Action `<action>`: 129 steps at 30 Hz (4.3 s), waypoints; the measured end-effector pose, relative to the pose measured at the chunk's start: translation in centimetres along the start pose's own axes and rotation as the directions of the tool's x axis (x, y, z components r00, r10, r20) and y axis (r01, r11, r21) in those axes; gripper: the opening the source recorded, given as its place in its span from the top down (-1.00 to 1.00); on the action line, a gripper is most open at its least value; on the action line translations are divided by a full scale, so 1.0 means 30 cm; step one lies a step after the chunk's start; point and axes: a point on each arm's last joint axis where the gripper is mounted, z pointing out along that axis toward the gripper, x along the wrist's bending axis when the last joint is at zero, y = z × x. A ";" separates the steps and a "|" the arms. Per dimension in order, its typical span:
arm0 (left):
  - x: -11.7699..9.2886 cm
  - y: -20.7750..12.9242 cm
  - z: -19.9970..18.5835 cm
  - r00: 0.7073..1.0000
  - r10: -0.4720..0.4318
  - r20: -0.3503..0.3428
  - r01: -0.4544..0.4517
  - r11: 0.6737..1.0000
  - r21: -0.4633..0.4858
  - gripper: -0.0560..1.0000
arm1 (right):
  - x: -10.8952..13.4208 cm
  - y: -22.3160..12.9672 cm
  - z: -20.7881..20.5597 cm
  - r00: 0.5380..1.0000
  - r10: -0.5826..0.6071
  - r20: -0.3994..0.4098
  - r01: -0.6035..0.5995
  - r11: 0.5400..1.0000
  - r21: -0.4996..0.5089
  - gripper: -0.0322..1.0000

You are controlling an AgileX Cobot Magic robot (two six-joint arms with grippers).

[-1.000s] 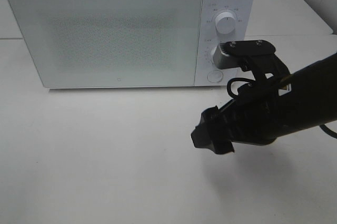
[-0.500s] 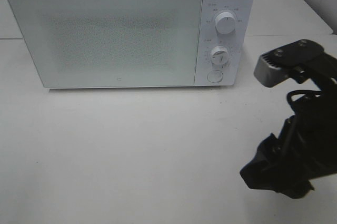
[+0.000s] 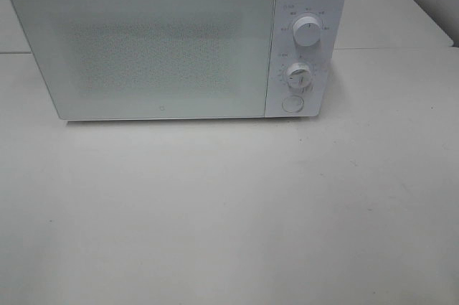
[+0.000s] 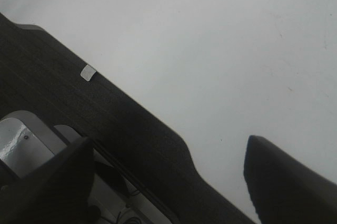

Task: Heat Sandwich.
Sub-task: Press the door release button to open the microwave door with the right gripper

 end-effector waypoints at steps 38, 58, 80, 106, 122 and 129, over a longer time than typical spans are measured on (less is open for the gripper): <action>0.000 0.000 0.000 1.000 0.000 0.000 0.000 1.000 0.000 -0.94 | -0.040 -0.251 -0.113 0.811 0.377 0.447 -0.158 0.877 -0.453 -0.54; 0.000 0.000 0.000 1.000 0.000 0.000 0.000 1.000 0.000 -0.94 | -0.041 -0.215 -0.138 0.814 0.376 0.444 -0.103 0.844 -0.526 -0.54; 0.000 0.000 0.000 1.000 0.000 0.000 0.000 1.000 0.000 -0.94 | -0.188 0.086 -0.071 0.829 0.368 0.421 -0.005 0.757 -0.653 -0.54; 0.000 0.000 0.000 1.000 0.000 0.000 0.000 1.000 0.000 -0.94 | -0.403 0.277 0.230 0.846 0.363 0.392 -0.050 0.785 -0.618 -0.54; 0.000 0.000 0.000 1.000 0.000 0.000 0.000 1.000 0.000 -0.94 | -0.470 0.180 0.463 0.836 0.350 0.423 -0.014 0.784 -0.621 -0.54; 0.000 0.000 0.000 1.000 0.000 0.000 0.000 1.000 0.000 -0.94 | -0.426 0.162 0.539 0.838 0.315 0.446 0.027 0.792 -0.610 -0.54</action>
